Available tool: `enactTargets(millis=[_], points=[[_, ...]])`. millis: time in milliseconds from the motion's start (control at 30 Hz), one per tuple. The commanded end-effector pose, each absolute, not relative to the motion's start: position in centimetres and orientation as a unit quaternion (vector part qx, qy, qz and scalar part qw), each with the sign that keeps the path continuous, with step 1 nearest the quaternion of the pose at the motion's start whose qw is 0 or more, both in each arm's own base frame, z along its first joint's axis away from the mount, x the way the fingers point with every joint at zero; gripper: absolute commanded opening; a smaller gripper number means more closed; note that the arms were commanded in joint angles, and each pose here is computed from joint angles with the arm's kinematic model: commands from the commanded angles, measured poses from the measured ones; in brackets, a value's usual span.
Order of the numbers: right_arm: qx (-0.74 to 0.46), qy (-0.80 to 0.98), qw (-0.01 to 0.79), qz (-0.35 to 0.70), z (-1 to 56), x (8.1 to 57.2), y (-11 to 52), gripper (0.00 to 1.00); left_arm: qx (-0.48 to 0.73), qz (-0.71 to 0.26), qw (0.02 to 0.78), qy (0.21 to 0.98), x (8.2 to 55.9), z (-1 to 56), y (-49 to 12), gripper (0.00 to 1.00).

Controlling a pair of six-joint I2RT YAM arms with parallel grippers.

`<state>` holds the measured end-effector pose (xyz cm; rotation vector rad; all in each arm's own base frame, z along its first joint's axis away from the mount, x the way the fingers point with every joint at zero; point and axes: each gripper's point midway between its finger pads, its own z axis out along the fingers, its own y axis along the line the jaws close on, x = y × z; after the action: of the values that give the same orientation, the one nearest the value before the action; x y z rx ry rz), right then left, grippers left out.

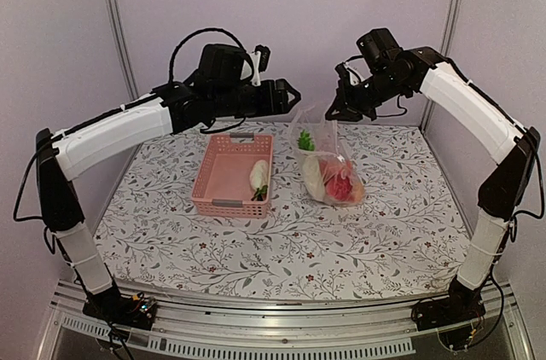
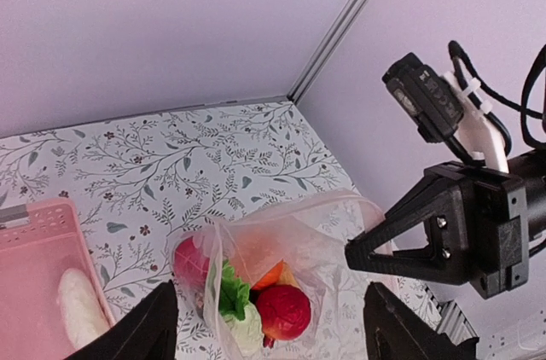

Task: Place the food in the zip-top bag and seal the zipper
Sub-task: Place the fake vegetable in the zipper food storage bag, then adjust the zipper food storage bag at the center of the board.

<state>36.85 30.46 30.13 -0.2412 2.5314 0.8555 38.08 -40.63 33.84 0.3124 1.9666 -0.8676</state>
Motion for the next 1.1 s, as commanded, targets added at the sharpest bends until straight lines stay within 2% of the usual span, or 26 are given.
enactTargets(millis=[0,233,367,633,800,867,933,1067], points=[[-0.093,0.908,0.24,0.331,31.4,36.4,31.0,0.0,0.141,-0.298,0.409,0.851,36.5,29.1,-38.8,0.72],[-0.094,0.91,0.233,0.331,30.6,36.5,31.2,0.0,0.142,-0.29,0.305,0.896,36.1,23.6,-40.0,0.6],[-0.097,0.911,0.229,0.329,30.2,36.4,31.2,0.0,0.141,-0.28,0.286,0.905,37.0,22.3,-40.9,0.52],[-0.088,0.929,0.232,0.274,29.3,36.5,29.4,0.0,0.144,-0.333,0.318,0.876,39.5,26.3,-43.8,0.06],[-0.074,0.945,0.254,0.194,29.6,37.3,26.5,0.0,0.164,-0.437,0.364,0.806,39.1,35.8,-47.4,0.02],[-0.067,0.946,0.258,0.183,29.8,37.4,25.6,0.0,0.155,-0.434,0.403,0.791,39.4,38.0,-47.4,0.0],[-0.058,0.946,0.263,0.181,30.1,37.6,24.8,0.0,0.136,-0.403,0.402,0.811,40.3,35.5,-46.7,0.0],[-0.035,0.94,0.289,0.176,31.6,38.6,22.7,0.0,0.108,-0.396,0.329,0.851,41.8,30.4,-46.1,0.0]])
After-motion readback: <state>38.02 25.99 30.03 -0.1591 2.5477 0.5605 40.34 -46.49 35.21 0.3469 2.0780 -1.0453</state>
